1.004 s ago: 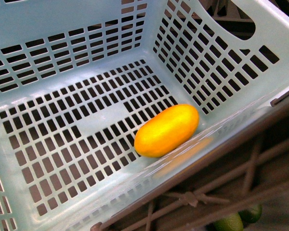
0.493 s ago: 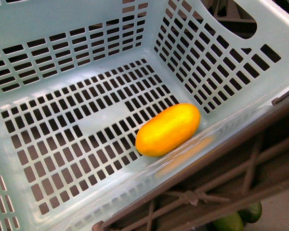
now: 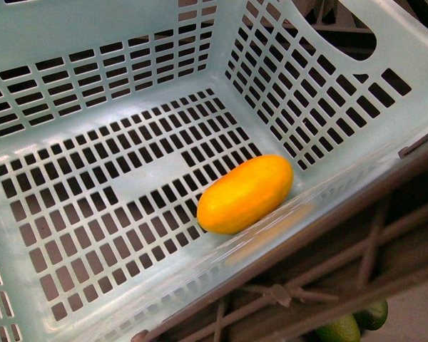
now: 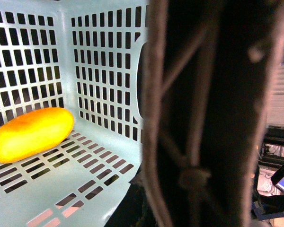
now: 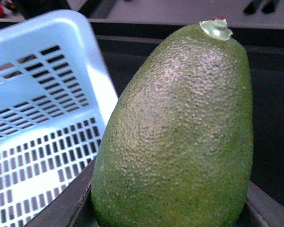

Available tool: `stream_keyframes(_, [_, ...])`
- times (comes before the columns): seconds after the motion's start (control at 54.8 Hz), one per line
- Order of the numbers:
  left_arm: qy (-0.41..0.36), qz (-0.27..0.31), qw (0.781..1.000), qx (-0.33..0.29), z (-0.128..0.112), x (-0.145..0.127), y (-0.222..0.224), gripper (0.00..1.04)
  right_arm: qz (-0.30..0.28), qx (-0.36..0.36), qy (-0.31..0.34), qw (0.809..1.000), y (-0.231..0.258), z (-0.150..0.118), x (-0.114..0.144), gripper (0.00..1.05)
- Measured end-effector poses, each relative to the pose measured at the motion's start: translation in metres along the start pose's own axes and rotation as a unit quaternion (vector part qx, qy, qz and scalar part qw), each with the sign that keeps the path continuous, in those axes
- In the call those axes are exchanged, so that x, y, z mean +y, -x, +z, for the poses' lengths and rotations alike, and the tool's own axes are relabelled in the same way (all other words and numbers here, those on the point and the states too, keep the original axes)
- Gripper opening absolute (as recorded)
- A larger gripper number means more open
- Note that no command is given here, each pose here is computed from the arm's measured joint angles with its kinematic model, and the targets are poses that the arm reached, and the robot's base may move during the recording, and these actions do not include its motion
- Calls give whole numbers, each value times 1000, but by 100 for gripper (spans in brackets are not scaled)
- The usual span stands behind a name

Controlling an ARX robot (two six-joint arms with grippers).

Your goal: Pick mango and avocado into basket

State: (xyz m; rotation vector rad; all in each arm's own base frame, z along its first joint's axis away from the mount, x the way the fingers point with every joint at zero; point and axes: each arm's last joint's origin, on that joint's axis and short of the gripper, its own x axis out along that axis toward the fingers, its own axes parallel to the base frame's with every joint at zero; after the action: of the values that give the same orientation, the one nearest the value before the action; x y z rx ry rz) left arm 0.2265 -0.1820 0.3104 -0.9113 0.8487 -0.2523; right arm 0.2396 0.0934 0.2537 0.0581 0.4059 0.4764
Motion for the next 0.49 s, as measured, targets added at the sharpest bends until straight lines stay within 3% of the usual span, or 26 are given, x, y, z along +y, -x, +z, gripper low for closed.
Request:
stream_keyframes(0.438, [0, 0, 1000, 0, 0, 0, 0, 4, 57, 11, -8, 998, -36, -1, 61, 54])
stream_keyframes(0.493, [0, 0, 1000, 0, 0, 0, 0, 4, 57, 14, -12, 998, -38, -2, 64, 62])
